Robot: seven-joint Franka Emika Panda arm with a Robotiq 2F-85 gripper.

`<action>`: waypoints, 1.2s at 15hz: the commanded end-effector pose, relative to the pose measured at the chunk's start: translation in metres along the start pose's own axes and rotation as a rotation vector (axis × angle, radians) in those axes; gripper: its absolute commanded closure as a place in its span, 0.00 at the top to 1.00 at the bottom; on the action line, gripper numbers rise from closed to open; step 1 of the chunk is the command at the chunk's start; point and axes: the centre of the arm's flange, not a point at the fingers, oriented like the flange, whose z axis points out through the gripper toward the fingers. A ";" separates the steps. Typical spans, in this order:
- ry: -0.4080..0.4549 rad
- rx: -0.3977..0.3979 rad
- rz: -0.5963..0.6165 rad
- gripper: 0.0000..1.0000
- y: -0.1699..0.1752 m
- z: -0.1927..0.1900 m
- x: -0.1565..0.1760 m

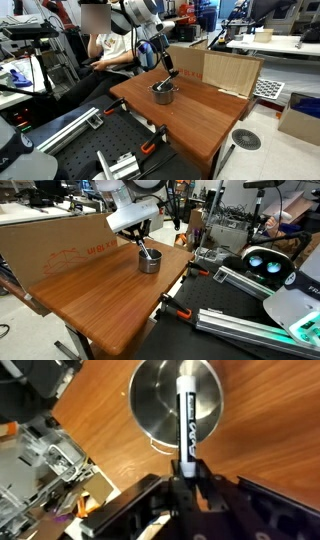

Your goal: Pick up the marker and put it in the bowl

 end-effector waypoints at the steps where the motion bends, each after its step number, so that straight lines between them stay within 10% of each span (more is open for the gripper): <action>1: -0.024 0.001 -0.017 0.05 -0.003 0.002 0.007; 3: -0.030 -0.003 -0.023 0.05 -0.003 0.003 0.008; 4: -0.035 -0.002 -0.028 0.44 -0.003 0.003 0.009; 12: -0.063 0.005 -0.037 0.97 -0.004 0.003 0.010; 18: -0.076 0.029 -0.043 1.00 0.002 -0.009 0.004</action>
